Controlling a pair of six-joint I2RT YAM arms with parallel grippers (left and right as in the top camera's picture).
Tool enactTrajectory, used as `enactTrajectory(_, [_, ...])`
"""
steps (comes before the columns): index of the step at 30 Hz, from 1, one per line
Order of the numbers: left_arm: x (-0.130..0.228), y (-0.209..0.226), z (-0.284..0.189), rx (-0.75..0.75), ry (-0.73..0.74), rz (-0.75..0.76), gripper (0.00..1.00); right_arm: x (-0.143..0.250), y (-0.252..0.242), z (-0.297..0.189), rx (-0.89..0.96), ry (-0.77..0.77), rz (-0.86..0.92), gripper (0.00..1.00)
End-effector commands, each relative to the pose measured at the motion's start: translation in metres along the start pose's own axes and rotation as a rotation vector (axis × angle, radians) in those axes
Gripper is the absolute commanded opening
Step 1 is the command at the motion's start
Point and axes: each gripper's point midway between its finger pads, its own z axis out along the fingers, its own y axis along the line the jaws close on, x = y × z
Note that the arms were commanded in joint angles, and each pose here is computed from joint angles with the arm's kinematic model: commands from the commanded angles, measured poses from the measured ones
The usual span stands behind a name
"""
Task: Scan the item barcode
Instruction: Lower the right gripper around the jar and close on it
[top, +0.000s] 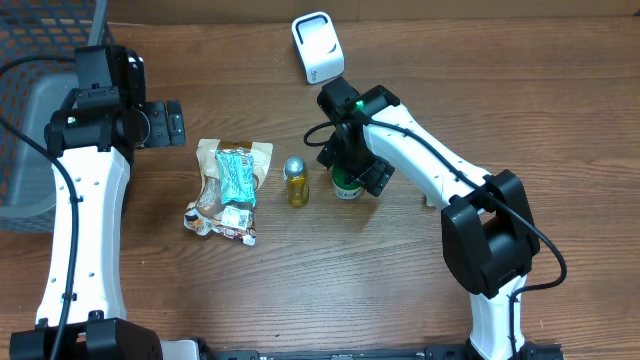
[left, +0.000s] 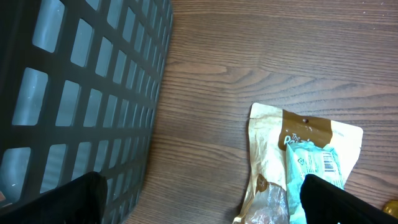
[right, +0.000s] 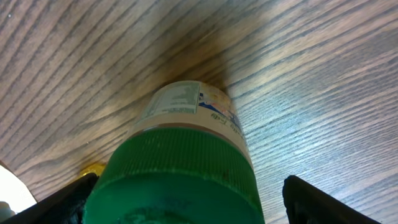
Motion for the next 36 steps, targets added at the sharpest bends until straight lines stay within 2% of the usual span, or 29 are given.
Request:
enactTrajectory(1, [-0.01, 0.003, -0.011, -0.006, -0.041, 0.012, 1.0, -0.004, -0.001, 0.0, 0.004, -0.022, 0.003, 0.9])
enactTrajectory(14, [-0.01, 0.003, -0.011, -0.006, -0.041, 0.013, 1.0, -0.007, -0.002, 0.011, -0.001, -0.038, 0.004, 0.89])
enactTrajectory(24, [-0.01, 0.003, -0.011, -0.006, -0.041, 0.013, 1.0, -0.007, -0.005, 0.019, 0.005, -0.042, -0.006, 0.75])
enactTrajectory(27, [-0.01, 0.003, -0.011, -0.006, -0.041, 0.013, 1.0, -0.01, -0.008, 0.019, 0.014, -0.039, -0.167, 0.69])
enactTrajectory(31, [-0.01, 0.003, -0.011, -0.006, -0.041, 0.013, 1.0, -0.014, -0.013, 0.019, 0.025, -0.032, -0.253, 0.61])
enactTrajectory(36, [-0.01, 0.003, -0.011, -0.006, -0.041, 0.013, 1.0, -0.024, -0.021, 0.018, 0.037, -0.024, -0.409, 0.61])
